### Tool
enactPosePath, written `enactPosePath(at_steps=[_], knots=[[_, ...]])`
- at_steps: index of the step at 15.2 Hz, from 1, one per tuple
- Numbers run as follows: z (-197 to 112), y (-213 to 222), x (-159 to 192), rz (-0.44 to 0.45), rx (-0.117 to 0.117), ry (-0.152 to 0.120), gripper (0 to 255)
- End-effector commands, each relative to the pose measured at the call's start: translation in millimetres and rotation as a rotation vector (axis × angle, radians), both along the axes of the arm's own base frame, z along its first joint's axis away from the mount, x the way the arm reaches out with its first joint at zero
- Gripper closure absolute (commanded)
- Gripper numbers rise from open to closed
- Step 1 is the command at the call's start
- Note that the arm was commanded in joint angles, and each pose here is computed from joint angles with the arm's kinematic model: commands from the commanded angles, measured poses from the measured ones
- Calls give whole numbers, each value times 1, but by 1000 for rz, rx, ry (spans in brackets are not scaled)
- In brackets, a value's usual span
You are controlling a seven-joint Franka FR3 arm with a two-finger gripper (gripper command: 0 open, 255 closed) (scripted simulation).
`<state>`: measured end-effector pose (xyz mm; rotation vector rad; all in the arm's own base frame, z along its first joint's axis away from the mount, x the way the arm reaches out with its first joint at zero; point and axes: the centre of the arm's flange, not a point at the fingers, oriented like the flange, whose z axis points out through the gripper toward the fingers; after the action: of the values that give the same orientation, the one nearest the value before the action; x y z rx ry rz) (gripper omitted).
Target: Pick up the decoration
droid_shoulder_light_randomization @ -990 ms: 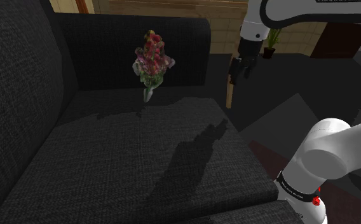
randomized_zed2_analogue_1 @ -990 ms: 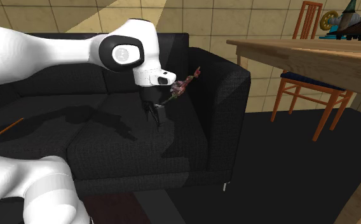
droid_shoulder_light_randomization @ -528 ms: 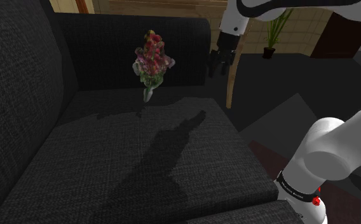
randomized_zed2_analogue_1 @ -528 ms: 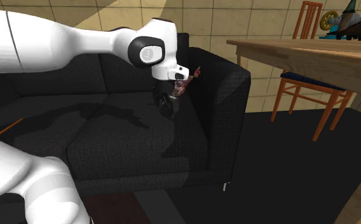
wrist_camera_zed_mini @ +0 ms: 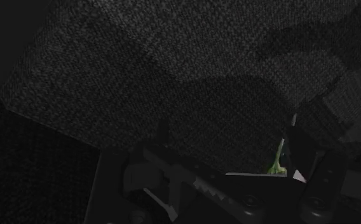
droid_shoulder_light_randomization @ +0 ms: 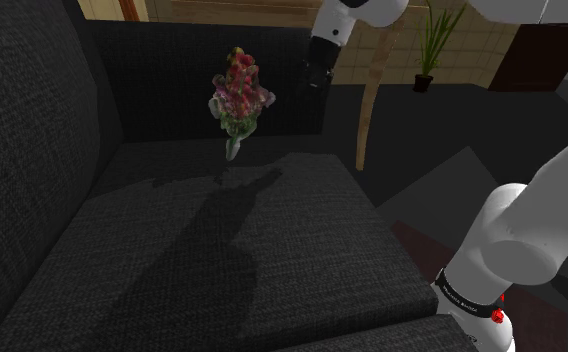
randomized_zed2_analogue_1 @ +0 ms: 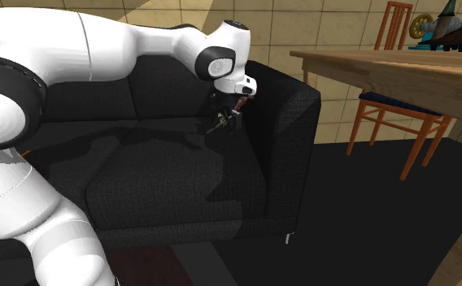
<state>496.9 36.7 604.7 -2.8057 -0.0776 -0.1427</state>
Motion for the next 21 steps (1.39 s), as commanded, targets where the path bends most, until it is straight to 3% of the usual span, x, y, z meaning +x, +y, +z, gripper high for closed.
enactPosePath(at_steps=[1, 8, 18, 19, 21], knots=[[7, 6, 19, 22, 50, -12, 0], [29, 32, 88, 98, 219, -49, 0], [-9, 33, 91, 101, 226, -51, 0], [-10, 33, 90, 101, 226, -51, 255], [-10, 33, 90, 101, 226, -51, 255]])
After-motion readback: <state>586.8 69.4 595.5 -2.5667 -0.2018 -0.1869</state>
